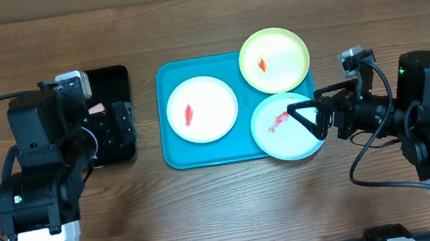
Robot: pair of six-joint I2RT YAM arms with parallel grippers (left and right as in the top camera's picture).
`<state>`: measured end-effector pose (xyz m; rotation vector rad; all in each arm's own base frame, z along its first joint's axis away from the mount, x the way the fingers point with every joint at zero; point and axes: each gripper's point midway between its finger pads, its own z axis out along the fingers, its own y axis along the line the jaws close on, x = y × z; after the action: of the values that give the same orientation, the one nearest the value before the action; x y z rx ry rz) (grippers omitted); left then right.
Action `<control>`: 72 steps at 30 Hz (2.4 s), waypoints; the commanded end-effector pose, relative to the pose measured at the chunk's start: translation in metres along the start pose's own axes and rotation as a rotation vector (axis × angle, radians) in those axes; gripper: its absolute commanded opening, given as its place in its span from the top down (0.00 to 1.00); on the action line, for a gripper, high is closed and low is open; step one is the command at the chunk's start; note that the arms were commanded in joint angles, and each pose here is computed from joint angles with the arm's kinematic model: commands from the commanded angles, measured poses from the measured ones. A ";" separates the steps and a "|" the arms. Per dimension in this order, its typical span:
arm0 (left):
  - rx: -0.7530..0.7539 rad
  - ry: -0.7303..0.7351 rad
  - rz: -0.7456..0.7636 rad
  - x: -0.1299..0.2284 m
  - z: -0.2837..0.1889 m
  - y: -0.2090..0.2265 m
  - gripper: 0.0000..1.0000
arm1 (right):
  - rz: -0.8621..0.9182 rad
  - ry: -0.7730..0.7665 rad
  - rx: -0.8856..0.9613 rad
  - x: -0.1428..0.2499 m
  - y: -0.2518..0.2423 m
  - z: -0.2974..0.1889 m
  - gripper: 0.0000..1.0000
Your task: Clean dirty plates on tray and stack at the side
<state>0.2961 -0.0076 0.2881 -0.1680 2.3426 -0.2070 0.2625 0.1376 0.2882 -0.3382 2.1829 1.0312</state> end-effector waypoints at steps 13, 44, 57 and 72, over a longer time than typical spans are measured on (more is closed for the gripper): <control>-0.084 0.031 0.010 0.000 0.004 0.014 0.00 | 0.180 -0.014 0.244 -0.006 -0.049 0.004 0.00; -0.214 0.242 -0.002 -0.033 0.007 0.027 0.00 | 0.191 0.320 0.522 0.003 -0.068 0.121 0.31; -0.228 0.305 -0.030 -0.027 0.030 0.031 0.00 | 0.117 0.396 0.508 0.031 -0.101 0.205 0.57; -0.261 0.439 -0.090 -0.009 0.077 0.041 0.03 | 0.174 0.396 0.633 0.058 -0.140 0.243 0.77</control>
<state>0.3491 0.0260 0.2294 -0.3573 2.8161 0.0299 0.3940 0.2363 0.0616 -0.1134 2.8121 0.3669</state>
